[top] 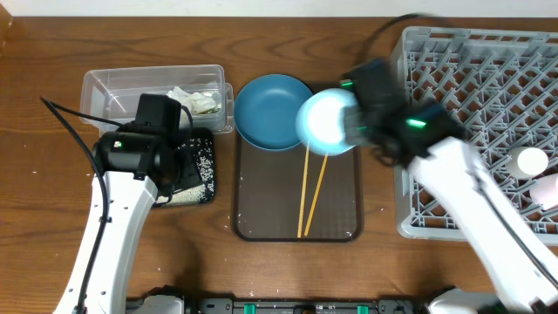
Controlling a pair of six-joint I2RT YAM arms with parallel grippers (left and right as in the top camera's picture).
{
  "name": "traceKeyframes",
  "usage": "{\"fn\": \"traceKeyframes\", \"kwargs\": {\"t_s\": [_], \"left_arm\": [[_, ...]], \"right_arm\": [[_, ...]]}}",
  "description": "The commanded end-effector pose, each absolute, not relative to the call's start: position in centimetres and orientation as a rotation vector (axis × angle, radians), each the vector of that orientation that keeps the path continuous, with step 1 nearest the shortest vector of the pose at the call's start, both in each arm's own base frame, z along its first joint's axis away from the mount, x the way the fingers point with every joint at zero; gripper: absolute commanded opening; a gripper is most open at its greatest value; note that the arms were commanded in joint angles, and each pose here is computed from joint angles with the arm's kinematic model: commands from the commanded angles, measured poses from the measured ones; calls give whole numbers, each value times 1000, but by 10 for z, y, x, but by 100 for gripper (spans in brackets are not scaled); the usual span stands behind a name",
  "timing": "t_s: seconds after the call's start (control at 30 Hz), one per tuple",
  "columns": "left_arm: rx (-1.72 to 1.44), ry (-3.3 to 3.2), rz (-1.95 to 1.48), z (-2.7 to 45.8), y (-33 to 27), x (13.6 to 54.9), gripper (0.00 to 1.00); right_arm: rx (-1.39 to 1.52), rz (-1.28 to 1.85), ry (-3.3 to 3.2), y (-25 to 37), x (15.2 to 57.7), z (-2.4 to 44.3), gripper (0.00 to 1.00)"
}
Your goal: Sort waste into correct bins and load items into the dishwasher rack
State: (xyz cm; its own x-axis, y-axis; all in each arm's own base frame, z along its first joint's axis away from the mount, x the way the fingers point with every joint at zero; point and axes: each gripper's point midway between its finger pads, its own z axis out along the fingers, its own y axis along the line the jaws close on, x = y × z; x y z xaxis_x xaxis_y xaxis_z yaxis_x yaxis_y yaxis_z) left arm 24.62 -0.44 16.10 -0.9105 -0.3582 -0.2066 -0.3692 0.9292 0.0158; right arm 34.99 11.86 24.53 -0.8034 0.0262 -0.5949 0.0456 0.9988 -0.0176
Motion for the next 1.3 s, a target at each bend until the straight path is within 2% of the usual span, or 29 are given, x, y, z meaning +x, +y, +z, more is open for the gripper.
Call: {"fn": "traceKeyframes", "kwargs": {"t_s": [0.0, 0.17, 0.3, 0.53, 0.93, 1.27], "left_arm": [[-572, 2880, 102, 161, 0, 245, 62], [-572, 2877, 101, 161, 0, 246, 62], [-571, 2871, 98, 162, -1, 247, 62], [-571, 2871, 98, 162, -1, 247, 62], [-571, 2871, 98, 162, -1, 247, 62], [-582, 2860, 80, 162, -2, 250, 62]], "right_arm": [[208, -446, 2333, 35, 360, 278, 1], [484, -796, 2143, -59, 359, 309, 1], [662, -959, 2018, -125, 364, 323, 1], [762, -1139, 1937, -213, 380, 322, 1], [757, -1508, 1998, -313, 394, 262, 1], [679, -1593, 2177, -331, 405, 184, 1]]}}
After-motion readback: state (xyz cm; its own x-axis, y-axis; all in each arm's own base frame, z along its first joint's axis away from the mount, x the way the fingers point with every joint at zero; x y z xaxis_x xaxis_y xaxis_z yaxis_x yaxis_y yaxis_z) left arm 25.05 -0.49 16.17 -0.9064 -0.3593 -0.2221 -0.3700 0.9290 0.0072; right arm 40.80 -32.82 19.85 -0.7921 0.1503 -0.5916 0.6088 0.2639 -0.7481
